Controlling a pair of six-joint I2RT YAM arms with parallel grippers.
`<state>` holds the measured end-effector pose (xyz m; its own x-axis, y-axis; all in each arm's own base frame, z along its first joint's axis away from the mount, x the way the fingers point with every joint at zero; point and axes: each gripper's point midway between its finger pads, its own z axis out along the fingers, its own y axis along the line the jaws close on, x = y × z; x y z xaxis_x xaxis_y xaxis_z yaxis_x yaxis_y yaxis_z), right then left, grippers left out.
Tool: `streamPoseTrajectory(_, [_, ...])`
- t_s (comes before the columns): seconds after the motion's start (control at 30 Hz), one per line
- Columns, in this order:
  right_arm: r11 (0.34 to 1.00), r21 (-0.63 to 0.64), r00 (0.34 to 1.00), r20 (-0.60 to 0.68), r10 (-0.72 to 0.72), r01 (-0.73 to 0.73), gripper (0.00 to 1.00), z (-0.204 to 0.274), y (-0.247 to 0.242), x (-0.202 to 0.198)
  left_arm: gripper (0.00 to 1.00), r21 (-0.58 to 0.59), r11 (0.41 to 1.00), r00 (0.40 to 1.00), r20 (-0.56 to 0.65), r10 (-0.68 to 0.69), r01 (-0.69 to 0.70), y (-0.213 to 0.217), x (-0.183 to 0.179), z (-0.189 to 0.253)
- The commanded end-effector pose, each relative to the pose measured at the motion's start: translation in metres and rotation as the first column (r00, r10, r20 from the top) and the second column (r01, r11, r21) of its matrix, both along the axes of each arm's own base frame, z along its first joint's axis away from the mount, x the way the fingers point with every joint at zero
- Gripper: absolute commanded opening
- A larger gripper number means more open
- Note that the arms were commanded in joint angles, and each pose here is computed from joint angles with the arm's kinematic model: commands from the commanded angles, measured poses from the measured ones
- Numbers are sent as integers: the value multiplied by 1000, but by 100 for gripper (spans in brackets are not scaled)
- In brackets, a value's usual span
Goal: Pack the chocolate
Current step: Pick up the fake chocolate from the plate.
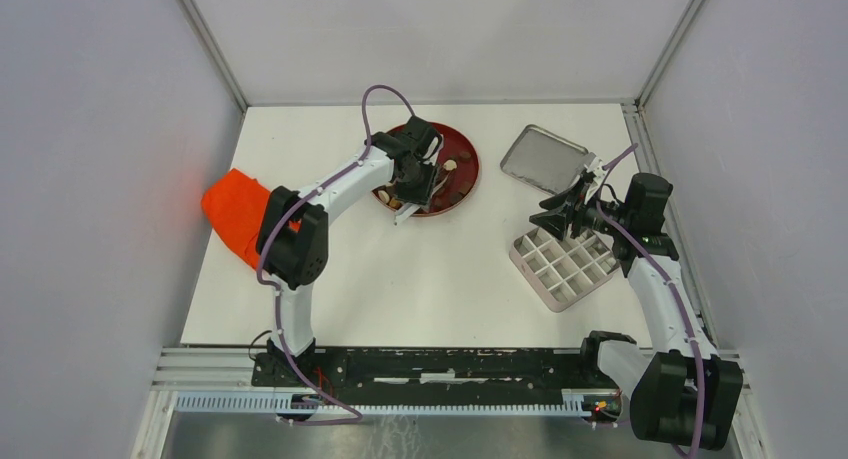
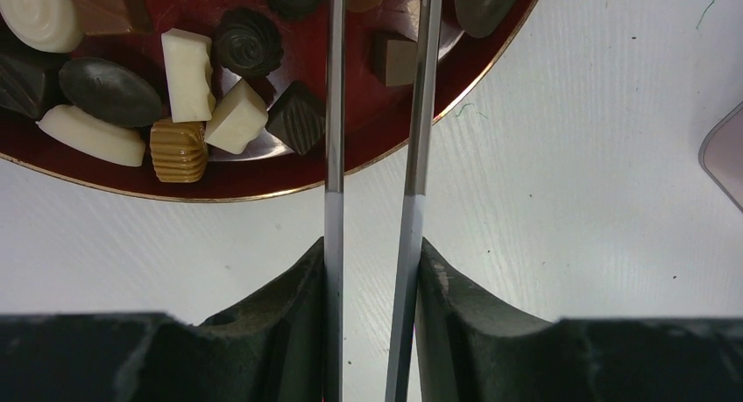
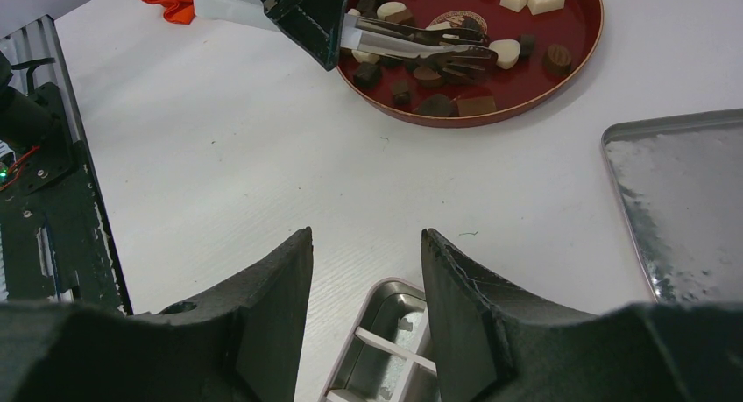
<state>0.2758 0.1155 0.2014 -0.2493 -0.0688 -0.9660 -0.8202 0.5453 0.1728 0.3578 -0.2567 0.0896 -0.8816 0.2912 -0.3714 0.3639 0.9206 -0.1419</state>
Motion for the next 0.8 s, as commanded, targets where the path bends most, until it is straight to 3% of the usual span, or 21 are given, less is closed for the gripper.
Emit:
streamPoseTrajectory(0.0, [1000, 4, 999, 33, 17, -17, 54, 7, 2, 2, 39, -23, 1000, 997, 72, -17, 19, -2, 3, 34])
streamPoseTrajectory(0.37, [1000, 4, 999, 34, 17, -17, 54, 7, 1, 2, 15, -84, 996, 990, 140, -12, 24, -13, 9, 60])
streamPoseTrajectory(0.77, [1000, 2, 999, 34, 17, -17, 54, 6, 1, 3, 11, -175, 983, 980, 199, -25, 60, -25, -2, 86])
